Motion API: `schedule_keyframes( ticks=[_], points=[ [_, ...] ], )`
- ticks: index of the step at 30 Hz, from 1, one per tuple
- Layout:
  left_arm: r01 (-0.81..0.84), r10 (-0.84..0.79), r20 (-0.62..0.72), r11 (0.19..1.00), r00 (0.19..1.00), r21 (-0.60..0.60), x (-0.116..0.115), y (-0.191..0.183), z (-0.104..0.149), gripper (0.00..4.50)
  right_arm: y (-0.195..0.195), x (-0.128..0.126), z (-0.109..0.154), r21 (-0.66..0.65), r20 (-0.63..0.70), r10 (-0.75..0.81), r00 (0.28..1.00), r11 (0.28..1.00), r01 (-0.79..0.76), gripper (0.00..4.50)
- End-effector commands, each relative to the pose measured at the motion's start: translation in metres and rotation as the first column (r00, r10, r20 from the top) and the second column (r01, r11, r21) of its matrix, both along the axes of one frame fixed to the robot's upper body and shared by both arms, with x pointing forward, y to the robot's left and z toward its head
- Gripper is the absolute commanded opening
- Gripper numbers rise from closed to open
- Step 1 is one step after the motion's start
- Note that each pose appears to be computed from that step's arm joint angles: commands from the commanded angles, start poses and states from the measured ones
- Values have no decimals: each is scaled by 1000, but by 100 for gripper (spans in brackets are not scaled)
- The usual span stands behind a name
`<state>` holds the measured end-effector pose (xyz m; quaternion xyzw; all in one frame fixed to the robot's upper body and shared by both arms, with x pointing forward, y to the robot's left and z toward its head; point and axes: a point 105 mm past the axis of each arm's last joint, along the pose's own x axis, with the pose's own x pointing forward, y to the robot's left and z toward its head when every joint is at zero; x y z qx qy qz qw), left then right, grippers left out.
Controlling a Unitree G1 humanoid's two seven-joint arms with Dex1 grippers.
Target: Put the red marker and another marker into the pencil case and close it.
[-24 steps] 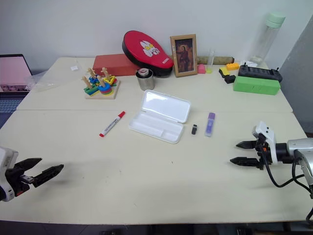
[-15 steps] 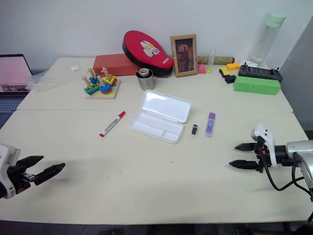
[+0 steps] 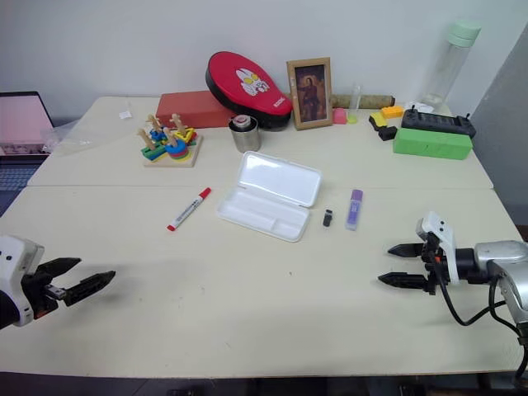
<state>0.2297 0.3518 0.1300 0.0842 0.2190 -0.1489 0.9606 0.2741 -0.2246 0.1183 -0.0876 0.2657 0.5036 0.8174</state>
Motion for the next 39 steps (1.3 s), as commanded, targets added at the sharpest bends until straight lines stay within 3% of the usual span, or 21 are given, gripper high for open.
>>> schedule_keyframes(
  ticks=[1,13,18,22,28,35,39],
  points=[
    [23,-23,29,1000,999,13,2,-3,8,450,4,1,13,21,44,13,999,1000,-13,446],
    [49,-51,93,999,994,23,18,-10,17,450,18,10,23,36,123,22,992,999,-27,446],
    [197,-194,141,980,971,-7,36,-49,22,450,59,24,36,52,239,67,969,995,-82,446],
    [392,-378,178,919,908,-48,45,-95,27,450,99,35,37,20,298,115,948,992,-126,446],
    [649,-634,184,760,751,-29,50,-153,38,450,161,58,37,-2,364,105,925,994,-112,446],
    [762,-760,114,647,640,28,49,-172,44,450,196,54,27,-49,326,120,938,993,-110,446],
    [769,-768,114,638,631,42,50,-174,47,450,201,55,14,-101,306,111,945,991,-84,446]
  ],
)
